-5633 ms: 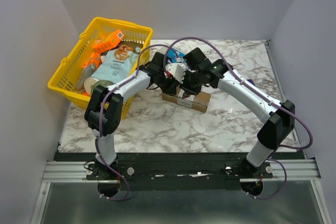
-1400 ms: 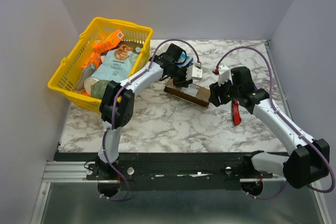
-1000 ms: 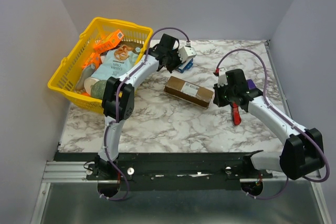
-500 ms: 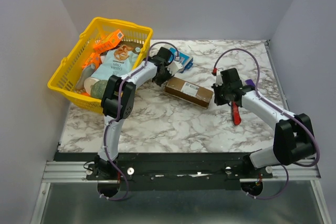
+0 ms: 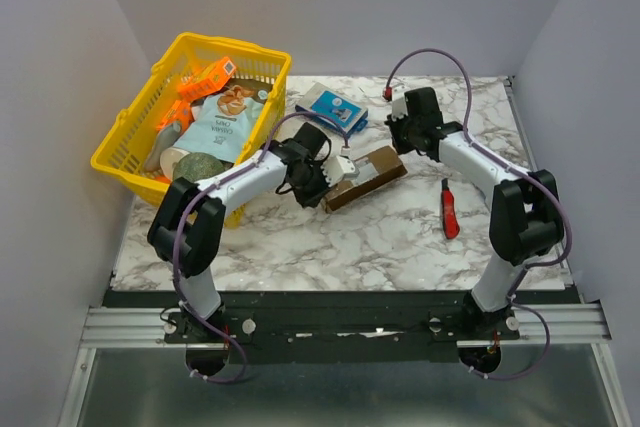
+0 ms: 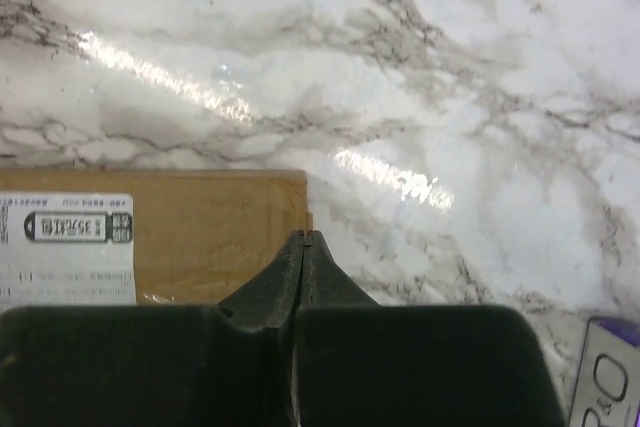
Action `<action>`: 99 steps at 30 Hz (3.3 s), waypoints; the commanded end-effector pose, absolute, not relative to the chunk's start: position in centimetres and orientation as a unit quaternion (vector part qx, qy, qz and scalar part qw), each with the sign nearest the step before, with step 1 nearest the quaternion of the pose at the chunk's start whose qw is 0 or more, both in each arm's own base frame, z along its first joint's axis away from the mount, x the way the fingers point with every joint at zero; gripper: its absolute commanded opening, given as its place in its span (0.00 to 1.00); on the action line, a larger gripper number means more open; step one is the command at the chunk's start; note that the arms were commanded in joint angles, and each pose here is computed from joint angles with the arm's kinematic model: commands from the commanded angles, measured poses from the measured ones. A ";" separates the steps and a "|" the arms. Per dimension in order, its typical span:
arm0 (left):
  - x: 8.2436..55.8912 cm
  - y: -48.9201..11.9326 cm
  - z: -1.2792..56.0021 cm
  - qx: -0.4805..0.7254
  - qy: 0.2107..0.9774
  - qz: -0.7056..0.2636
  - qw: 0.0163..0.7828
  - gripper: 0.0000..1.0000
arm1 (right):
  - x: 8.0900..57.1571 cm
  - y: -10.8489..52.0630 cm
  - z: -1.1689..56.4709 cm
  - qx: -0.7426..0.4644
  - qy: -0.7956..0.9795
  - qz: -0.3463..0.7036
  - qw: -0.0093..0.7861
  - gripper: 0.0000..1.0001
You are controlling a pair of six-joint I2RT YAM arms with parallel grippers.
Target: Unpack the express box
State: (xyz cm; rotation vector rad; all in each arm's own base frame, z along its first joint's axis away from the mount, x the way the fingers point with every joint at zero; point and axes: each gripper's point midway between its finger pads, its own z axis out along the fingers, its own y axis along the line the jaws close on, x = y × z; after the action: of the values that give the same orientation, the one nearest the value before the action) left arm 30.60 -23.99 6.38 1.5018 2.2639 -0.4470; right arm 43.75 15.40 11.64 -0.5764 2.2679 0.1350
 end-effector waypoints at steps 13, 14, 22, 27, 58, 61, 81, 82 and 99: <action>26.3 -26.5 14.4 0.551 0.751 -0.274 0.239 0.26 | 39.0 16.1 17.6 -0.280 0.852 0.107 0.430 0.41; 26.8 -27.3 14.8 0.538 0.755 -0.285 0.243 0.24 | 38.6 16.2 17.2 -0.284 0.853 0.114 0.423 0.36; 30.4 -32.0 14.4 0.507 0.757 -0.343 0.228 0.10 | 36.1 19.0 14.4 -0.279 0.859 0.211 0.373 0.25; 30.2 -31.6 11.5 0.499 0.770 -0.340 0.204 0.09 | 35.1 19.6 12.0 -0.280 0.868 0.234 0.336 0.26; 30.4 -30.5 8.2 0.413 0.808 -0.392 0.149 0.08 | 35.6 19.4 12.0 -0.309 0.860 0.192 0.359 0.16; 30.6 -30.6 8.3 0.411 0.808 -0.393 0.150 0.08 | 36.1 19.4 10.3 -0.310 0.868 0.177 0.346 0.15; 32.1 -31.4 12.4 0.408 0.781 -0.435 0.184 0.30 | 32.5 16.4 5.3 -0.303 0.896 0.125 0.298 0.21; 32.4 -31.4 14.1 0.410 0.777 -0.428 0.211 0.36 | 32.7 16.4 5.6 -0.304 0.895 0.123 0.302 0.21; 41.0 -27.8 15.7 0.337 0.840 -0.205 0.371 0.99 | 29.5 16.8 10.0 -0.154 0.935 0.207 0.243 0.65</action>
State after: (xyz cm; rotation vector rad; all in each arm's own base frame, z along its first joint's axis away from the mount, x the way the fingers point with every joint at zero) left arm 38.88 -29.23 18.47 0.9765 2.0520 -0.6852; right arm 31.68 16.76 11.49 -0.5547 2.4057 0.4573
